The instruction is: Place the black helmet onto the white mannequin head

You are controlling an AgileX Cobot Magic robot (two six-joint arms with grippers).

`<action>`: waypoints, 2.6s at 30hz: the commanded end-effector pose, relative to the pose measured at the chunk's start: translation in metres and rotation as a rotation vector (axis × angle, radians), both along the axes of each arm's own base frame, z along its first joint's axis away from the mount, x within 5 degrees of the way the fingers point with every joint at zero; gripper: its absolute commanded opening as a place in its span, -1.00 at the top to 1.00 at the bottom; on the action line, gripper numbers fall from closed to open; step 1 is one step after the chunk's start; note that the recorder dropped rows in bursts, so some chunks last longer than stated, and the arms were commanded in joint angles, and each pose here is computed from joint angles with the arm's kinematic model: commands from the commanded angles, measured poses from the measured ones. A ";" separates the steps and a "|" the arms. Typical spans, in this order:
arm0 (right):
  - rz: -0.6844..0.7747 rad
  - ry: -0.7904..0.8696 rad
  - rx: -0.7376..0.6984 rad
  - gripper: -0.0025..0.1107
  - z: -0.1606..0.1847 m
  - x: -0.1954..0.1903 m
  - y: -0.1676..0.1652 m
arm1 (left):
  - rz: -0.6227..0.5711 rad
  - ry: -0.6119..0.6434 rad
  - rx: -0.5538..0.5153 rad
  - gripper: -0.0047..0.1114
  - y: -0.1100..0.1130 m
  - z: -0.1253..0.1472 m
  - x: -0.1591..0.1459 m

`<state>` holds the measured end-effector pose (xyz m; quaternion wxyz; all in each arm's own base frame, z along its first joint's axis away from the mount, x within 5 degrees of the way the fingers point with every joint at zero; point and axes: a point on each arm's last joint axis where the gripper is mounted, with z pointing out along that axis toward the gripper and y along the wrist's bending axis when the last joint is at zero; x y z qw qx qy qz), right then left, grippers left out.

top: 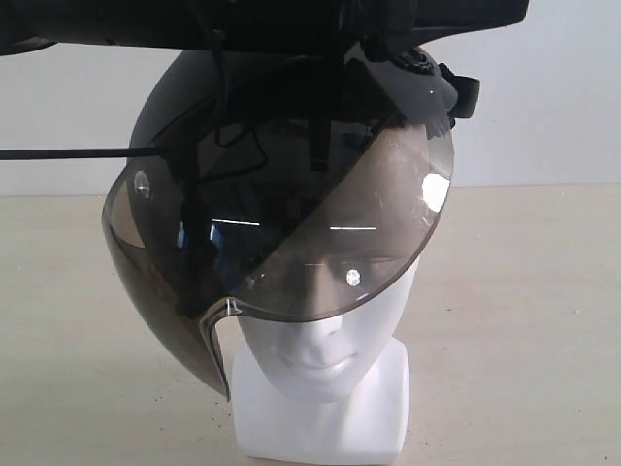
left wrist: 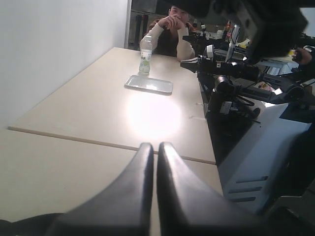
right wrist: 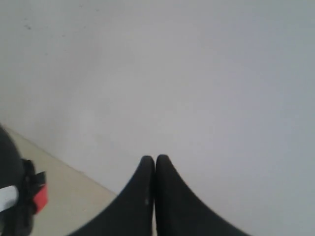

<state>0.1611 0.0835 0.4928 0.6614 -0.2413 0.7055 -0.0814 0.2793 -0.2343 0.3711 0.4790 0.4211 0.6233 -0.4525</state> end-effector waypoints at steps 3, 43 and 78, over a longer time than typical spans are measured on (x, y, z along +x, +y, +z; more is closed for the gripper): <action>-0.106 -0.184 -0.194 0.96 0.014 0.002 -0.011 | 0.018 0.199 0.197 0.84 -0.005 -0.070 0.014; 0.006 0.664 0.679 0.95 -0.041 0.101 -0.098 | 0.016 0.203 0.191 0.84 -0.005 -0.069 0.014; 0.125 1.048 0.884 0.10 -0.069 0.104 -0.033 | -0.066 0.112 0.236 0.84 -0.003 -0.066 0.006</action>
